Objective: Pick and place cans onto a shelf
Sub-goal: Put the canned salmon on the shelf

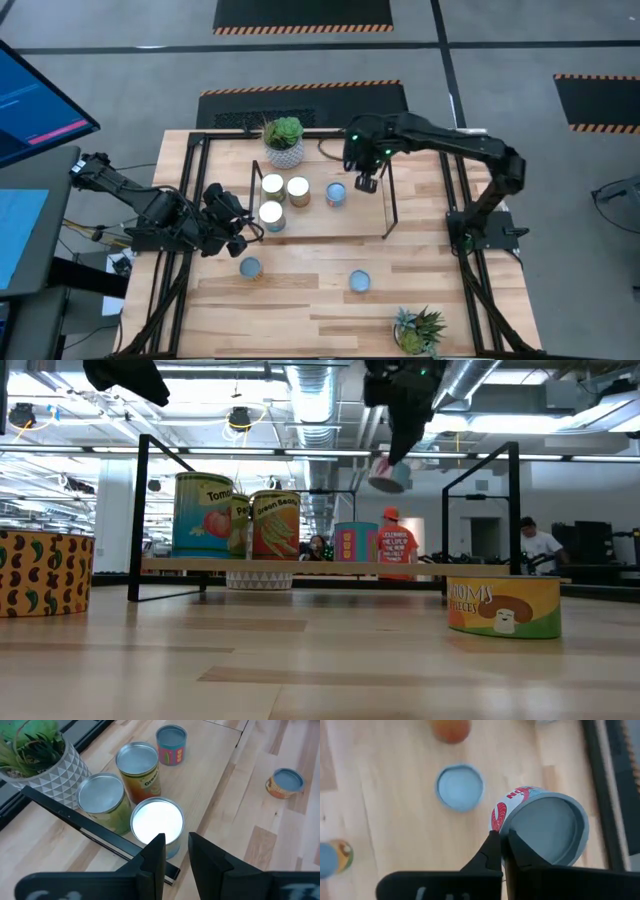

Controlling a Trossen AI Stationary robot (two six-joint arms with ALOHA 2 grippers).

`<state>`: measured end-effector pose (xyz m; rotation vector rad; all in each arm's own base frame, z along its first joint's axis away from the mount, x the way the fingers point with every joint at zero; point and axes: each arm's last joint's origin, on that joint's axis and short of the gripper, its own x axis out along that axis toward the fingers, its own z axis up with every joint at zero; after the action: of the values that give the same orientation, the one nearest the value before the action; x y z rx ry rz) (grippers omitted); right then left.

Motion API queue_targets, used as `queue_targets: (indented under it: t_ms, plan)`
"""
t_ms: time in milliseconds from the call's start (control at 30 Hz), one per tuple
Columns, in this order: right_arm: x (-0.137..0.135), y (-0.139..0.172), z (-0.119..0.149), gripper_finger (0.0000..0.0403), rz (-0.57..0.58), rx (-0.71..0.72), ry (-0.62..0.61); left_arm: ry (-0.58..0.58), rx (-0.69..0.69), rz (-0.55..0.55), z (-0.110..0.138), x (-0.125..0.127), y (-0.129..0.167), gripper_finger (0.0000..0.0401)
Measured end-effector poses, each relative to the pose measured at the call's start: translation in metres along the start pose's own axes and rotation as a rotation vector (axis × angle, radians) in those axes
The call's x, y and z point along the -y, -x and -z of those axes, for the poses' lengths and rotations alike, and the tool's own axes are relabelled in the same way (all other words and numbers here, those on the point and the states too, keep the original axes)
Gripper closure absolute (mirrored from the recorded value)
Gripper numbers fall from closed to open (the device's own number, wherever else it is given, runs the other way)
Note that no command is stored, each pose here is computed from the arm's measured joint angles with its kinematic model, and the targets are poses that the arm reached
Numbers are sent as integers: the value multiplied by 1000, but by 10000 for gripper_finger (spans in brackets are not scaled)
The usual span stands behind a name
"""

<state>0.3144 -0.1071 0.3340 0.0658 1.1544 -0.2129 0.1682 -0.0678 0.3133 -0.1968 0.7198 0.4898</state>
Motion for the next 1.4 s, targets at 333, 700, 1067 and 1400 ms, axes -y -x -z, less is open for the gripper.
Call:
queue_targets:
  t_ms: [333, 700, 1067, 1400]
  plan:
    - [-9, -62, -1, 398, -42, -252, 28, 22, 1, 0, 0, 0, 0, 328]
    - [-13, -81, 3, 398, -21, -365, -90, 24, 1, 0, 0, 0, 0, 328]
    - [-27, -81, 1, 398, 1, -360, -145, 25, 1, -1, 0, 0, 0, 328]
    - [-47, -86, 2, 397, 22, -381, -30, 25, 1, 0, 0, 0, 0, 328]
